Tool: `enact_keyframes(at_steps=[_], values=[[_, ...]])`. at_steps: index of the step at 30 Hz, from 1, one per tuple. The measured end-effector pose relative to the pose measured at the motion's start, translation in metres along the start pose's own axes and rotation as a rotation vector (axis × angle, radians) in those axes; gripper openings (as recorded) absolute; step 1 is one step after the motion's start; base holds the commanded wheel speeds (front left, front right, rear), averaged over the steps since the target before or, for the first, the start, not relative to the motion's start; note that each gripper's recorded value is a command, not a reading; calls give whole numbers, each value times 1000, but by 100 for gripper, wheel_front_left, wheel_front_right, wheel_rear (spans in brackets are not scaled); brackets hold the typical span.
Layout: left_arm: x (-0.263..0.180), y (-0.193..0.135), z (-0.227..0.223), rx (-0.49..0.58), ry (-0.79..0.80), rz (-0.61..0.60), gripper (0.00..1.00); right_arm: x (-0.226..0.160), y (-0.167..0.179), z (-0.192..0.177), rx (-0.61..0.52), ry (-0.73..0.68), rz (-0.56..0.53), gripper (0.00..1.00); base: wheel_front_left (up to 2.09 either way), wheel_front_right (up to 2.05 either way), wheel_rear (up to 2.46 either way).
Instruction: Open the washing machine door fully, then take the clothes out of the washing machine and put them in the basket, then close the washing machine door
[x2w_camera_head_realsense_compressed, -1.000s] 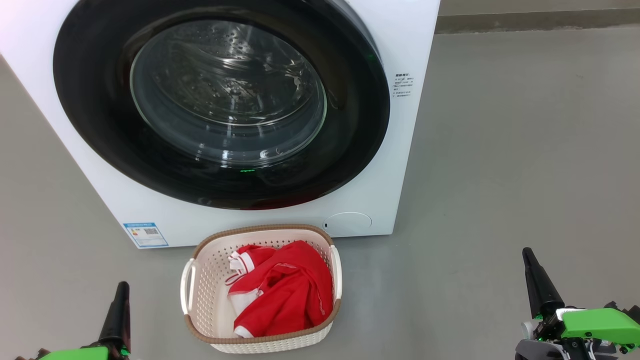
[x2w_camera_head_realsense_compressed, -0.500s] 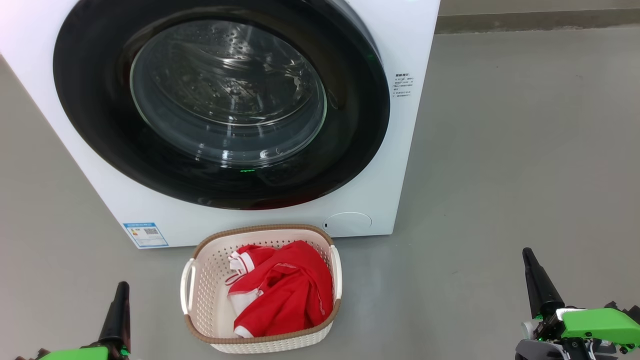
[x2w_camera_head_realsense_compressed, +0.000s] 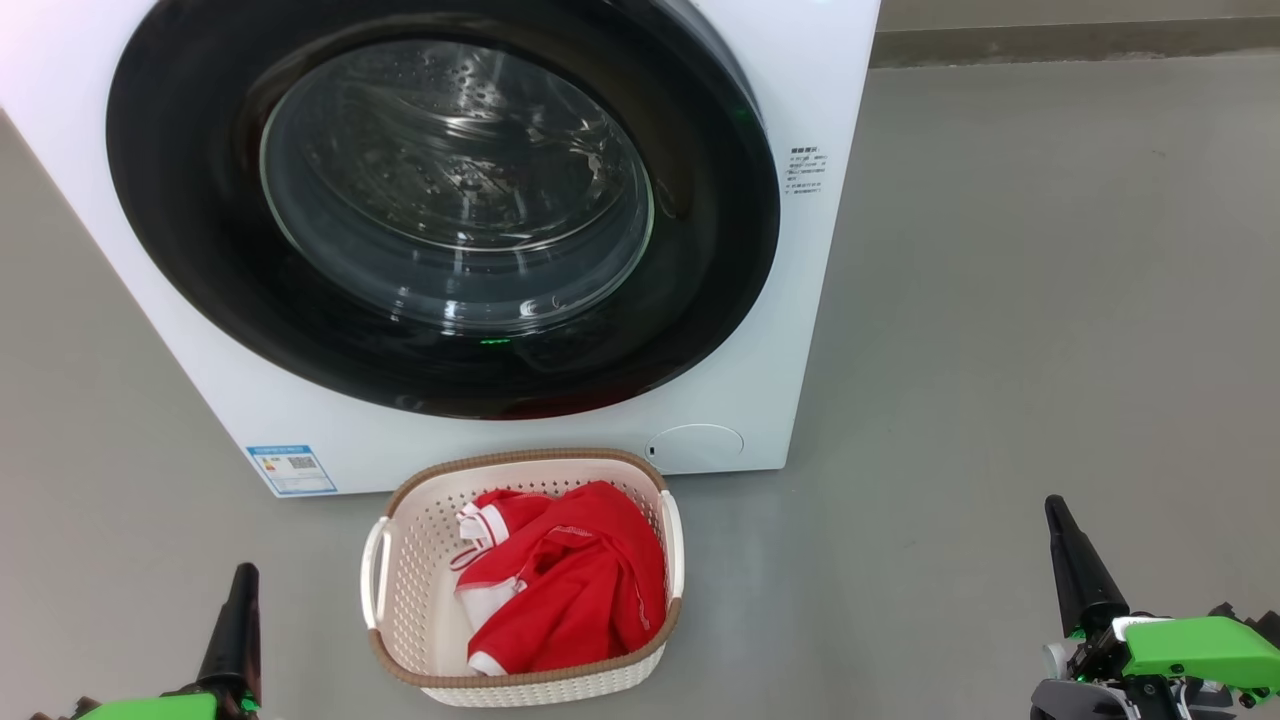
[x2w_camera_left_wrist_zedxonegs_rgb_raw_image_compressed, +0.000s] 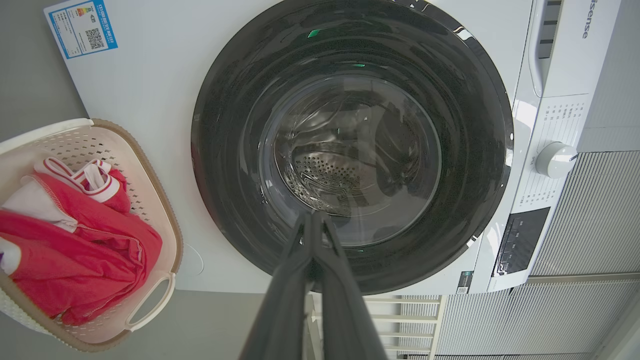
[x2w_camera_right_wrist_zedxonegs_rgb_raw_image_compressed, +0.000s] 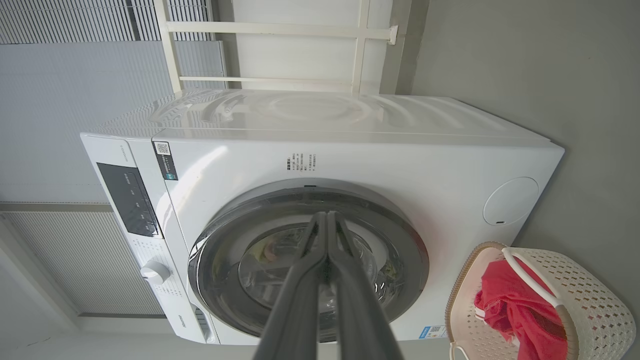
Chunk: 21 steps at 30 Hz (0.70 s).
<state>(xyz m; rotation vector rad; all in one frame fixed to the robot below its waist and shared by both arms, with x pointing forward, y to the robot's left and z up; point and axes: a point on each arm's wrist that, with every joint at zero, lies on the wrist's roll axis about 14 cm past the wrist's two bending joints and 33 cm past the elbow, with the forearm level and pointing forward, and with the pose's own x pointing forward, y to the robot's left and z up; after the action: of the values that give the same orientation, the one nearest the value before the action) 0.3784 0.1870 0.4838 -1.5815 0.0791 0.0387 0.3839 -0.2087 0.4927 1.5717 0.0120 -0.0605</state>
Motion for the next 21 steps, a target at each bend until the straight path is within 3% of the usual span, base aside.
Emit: enact_keyframes(at_steps=[21], values=[[0, 0, 0, 0, 0, 0, 0, 0, 0, 0, 1, 0, 0, 0, 0, 0, 0]])
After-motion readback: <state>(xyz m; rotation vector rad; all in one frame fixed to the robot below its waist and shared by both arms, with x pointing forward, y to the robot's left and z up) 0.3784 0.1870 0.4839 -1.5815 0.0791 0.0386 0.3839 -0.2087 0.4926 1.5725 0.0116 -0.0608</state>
